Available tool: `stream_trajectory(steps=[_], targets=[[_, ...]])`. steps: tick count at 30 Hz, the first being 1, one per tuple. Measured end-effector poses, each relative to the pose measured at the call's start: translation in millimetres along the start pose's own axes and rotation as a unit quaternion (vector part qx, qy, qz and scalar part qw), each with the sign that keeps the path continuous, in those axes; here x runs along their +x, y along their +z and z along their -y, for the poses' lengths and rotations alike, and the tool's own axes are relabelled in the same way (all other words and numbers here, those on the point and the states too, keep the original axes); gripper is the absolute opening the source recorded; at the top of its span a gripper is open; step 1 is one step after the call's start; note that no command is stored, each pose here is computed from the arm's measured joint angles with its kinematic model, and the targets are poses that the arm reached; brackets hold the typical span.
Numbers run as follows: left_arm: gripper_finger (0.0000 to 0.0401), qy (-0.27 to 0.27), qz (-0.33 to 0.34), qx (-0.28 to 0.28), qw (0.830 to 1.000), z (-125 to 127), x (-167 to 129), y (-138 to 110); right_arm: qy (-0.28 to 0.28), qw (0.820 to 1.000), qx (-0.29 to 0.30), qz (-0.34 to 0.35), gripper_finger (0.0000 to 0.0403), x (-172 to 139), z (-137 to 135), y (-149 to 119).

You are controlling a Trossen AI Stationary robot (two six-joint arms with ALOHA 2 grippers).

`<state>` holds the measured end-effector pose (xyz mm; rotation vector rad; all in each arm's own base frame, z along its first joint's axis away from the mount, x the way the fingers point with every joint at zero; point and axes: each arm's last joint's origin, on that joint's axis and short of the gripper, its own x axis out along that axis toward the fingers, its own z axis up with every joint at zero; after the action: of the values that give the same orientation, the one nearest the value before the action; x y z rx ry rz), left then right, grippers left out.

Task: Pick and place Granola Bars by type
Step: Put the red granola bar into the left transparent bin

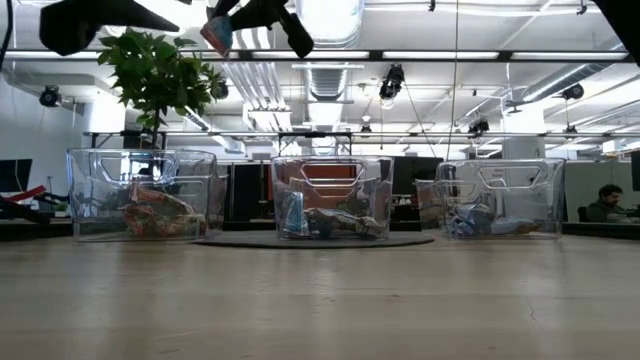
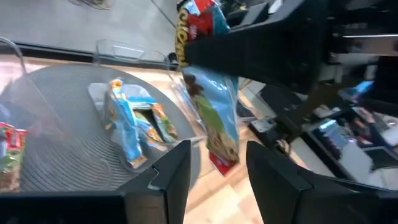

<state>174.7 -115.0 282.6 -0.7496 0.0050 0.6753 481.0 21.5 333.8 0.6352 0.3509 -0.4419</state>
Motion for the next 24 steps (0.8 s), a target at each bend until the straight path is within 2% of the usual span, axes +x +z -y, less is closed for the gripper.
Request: stream_trajectory(steps=[9, 24], targets=[[0.0138, 0.029, 0.012, -0.003, 0.999, -1.9, 17.0, 6.6, -0.006, 1.0, -0.001, 0.004, 0.0029, 0.5, 0.7, -0.4], [0.0138, 0.027, 0.002, -0.015, 1.0, 6.2, 31.2, 3.7, -0.003, 1.0, 0.006, 0.018, 0.0029, 1.7, 1.7, 4.1]])
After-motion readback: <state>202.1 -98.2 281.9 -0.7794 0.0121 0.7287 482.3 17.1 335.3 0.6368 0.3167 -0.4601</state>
